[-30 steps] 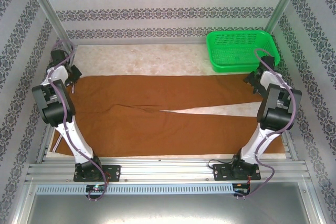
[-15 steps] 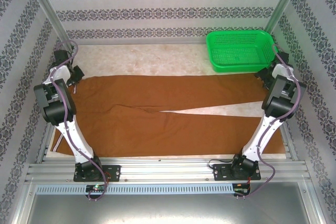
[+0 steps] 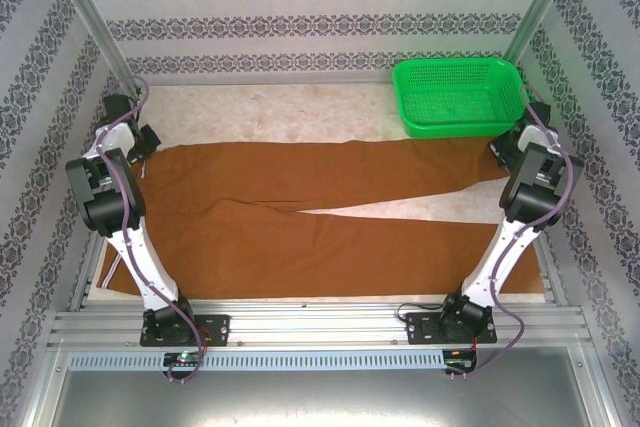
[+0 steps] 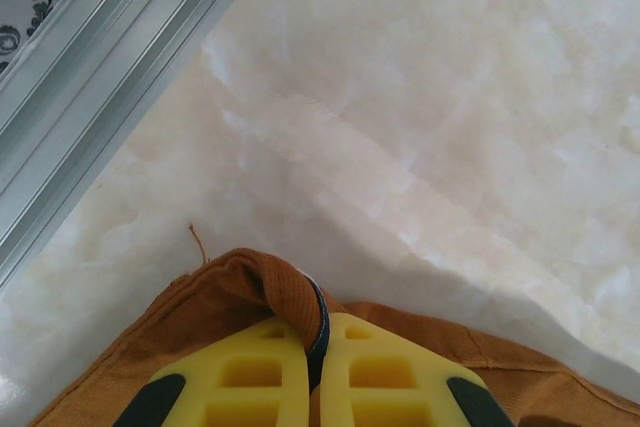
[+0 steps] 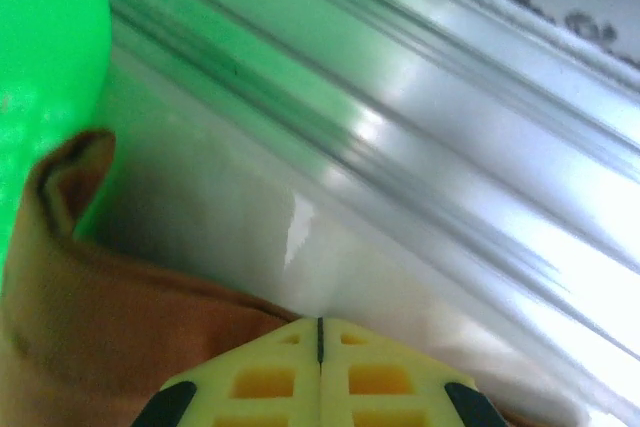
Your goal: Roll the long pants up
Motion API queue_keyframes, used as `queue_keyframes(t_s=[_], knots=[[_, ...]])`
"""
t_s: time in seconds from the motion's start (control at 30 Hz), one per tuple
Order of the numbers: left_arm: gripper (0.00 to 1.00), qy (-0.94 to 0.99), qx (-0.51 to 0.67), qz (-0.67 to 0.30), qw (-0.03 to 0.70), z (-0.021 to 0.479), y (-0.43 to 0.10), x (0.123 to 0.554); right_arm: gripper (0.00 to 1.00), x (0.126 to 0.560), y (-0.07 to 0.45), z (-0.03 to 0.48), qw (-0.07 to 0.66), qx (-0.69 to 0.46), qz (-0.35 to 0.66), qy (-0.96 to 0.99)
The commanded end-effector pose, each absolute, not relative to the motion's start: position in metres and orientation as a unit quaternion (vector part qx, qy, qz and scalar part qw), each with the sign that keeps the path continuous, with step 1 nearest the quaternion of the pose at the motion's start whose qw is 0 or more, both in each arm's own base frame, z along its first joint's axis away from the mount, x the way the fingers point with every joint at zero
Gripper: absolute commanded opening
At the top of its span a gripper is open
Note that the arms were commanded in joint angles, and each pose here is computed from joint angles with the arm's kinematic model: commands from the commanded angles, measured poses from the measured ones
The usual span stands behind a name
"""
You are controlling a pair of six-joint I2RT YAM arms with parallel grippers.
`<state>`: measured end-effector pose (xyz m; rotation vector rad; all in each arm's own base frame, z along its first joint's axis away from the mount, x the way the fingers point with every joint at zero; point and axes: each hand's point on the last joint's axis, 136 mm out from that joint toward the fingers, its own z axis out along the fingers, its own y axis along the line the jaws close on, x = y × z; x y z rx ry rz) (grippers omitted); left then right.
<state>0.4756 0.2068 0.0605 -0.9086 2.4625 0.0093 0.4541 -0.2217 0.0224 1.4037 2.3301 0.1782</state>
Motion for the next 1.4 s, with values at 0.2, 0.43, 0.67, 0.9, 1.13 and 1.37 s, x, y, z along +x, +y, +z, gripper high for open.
queue_keyframes(t_s=[0.2, 0.43, 0.67, 0.9, 1.13, 1.37], knots=[[0.00, 0.875, -0.358, 0.019, 0.327, 0.147, 0.218, 0.492, 0.00, 0.416, -0.218, 0.084, 0.285, 0.526, 0.021, 0.801], [0.00, 0.854, -0.377, 0.034, 0.358, 0.183, 0.232, 0.505, 0.00, 0.435, -0.226, 0.145, 0.342, 0.511, 0.017, 0.789], [0.00, 0.848, -0.387, 0.018, 0.361, 0.196, 0.236, 0.525, 0.00, 0.464, -0.235, 0.189, 0.361, 0.489, 0.013, 0.794], [0.00, 0.856, -0.383, 0.037, 0.346, 0.189, 0.237, 0.513, 0.00, 0.451, -0.222, 0.149, 0.321, 0.495, 0.030, 0.806], [0.00, 0.863, -0.386, 0.037, 0.324, 0.162, 0.234, 0.506, 0.50, 0.456, -0.186, 0.071, 0.217, 0.465, 0.079, 0.855], [0.00, 0.869, -0.385, 0.029, 0.310, 0.140, 0.229, 0.501, 0.63, 0.464, -0.168, 0.040, 0.157, 0.426, 0.064, 0.889]])
